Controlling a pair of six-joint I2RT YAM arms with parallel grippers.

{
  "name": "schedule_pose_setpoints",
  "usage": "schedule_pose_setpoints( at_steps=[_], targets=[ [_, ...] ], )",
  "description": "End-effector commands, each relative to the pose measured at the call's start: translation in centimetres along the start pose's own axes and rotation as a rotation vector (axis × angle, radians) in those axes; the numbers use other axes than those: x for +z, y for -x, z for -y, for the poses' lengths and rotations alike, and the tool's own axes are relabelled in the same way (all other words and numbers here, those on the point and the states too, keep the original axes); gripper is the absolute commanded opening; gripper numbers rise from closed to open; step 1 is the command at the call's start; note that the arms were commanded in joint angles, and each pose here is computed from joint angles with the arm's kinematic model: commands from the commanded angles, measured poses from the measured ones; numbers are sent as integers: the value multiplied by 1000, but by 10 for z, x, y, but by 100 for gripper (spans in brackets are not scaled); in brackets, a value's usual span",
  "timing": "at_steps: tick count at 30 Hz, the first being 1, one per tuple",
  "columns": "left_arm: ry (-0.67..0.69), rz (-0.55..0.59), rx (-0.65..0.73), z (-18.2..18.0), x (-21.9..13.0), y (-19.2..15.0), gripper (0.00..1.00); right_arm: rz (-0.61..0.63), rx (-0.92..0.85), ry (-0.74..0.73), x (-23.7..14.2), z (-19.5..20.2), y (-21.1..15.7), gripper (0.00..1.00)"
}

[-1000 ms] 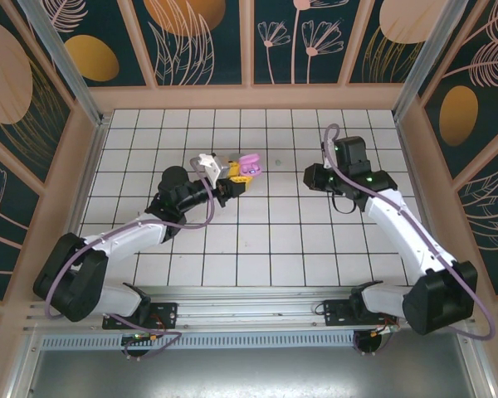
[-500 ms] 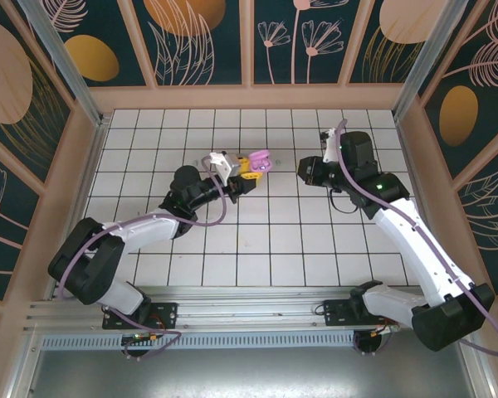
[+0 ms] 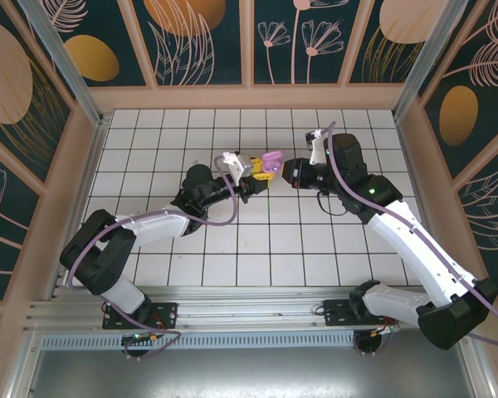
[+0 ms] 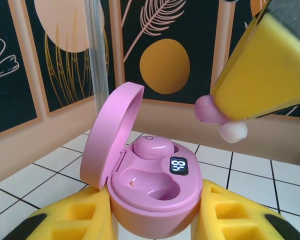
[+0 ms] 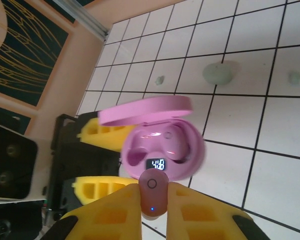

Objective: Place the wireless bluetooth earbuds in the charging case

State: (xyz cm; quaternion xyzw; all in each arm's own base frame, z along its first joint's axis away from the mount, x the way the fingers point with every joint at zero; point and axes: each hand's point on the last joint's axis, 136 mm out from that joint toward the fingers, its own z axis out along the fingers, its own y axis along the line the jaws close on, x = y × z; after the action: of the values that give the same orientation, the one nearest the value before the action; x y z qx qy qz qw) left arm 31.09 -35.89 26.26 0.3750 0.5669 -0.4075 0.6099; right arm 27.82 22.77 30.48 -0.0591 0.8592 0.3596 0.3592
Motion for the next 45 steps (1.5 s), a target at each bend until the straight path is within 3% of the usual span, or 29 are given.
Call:
schedule_pose_setpoints(
  at_steps=[1,45],
  targets=[
    [-8,55,46,4,8,15,4,54,-3,28,-1,-12,14,15],
    [-7,33,55,9,6,10,4,27,-111,-113,31,-10,4,15]
  ],
)
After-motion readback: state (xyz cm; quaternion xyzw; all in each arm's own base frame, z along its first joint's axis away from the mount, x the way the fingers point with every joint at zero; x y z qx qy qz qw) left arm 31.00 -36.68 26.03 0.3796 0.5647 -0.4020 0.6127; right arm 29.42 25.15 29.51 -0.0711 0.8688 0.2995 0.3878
